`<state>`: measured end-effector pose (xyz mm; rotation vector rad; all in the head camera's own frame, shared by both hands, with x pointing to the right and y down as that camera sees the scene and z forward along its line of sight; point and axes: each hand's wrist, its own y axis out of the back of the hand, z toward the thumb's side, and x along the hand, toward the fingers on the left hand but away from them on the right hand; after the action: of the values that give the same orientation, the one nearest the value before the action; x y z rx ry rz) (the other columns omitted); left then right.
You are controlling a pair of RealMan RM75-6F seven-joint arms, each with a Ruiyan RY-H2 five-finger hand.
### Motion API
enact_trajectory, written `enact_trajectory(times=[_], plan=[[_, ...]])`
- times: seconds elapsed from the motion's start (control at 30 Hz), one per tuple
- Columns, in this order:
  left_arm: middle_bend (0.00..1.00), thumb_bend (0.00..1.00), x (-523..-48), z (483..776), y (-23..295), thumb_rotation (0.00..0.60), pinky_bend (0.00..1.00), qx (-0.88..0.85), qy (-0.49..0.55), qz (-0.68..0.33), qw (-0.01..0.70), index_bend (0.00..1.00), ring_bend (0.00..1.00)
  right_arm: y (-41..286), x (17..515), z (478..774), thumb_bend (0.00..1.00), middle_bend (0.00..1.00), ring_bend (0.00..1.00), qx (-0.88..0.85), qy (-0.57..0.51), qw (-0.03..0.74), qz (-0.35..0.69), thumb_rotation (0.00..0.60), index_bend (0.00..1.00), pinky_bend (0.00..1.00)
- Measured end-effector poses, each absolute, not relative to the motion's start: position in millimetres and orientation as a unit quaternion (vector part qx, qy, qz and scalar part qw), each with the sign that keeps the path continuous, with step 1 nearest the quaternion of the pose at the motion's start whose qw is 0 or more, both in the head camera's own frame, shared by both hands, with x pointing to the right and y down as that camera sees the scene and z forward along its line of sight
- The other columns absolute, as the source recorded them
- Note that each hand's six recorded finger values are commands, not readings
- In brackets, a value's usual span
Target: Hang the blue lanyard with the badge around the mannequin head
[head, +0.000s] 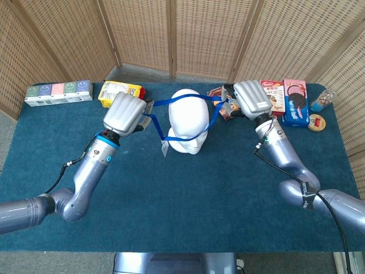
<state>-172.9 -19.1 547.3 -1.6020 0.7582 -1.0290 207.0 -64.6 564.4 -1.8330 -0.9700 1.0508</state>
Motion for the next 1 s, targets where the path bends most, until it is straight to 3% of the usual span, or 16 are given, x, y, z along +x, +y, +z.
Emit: enact_trajectory(times=[0.67,1.0], plan=[[1.0,0.41,-172.6,552.2,-18.6,0.554,1.0,-0.666,0.313,-0.436,0.518,0.62,1.0,-71.3,202.6,568.8,0.48,1.0,1.0,-0.718,-0.376,0.4,0.428,0.6,0.76,1.0],[1.0,0.36,-171.5,555.0,-18.0,0.524,1.0,-0.666,0.303,-0.445,0.517,0.62,1.0,-74.0,204.1,573.4,0.48,1.0,1.0,-0.715,-0.365,0.4,0.443,0.6,0.7,1.0]])
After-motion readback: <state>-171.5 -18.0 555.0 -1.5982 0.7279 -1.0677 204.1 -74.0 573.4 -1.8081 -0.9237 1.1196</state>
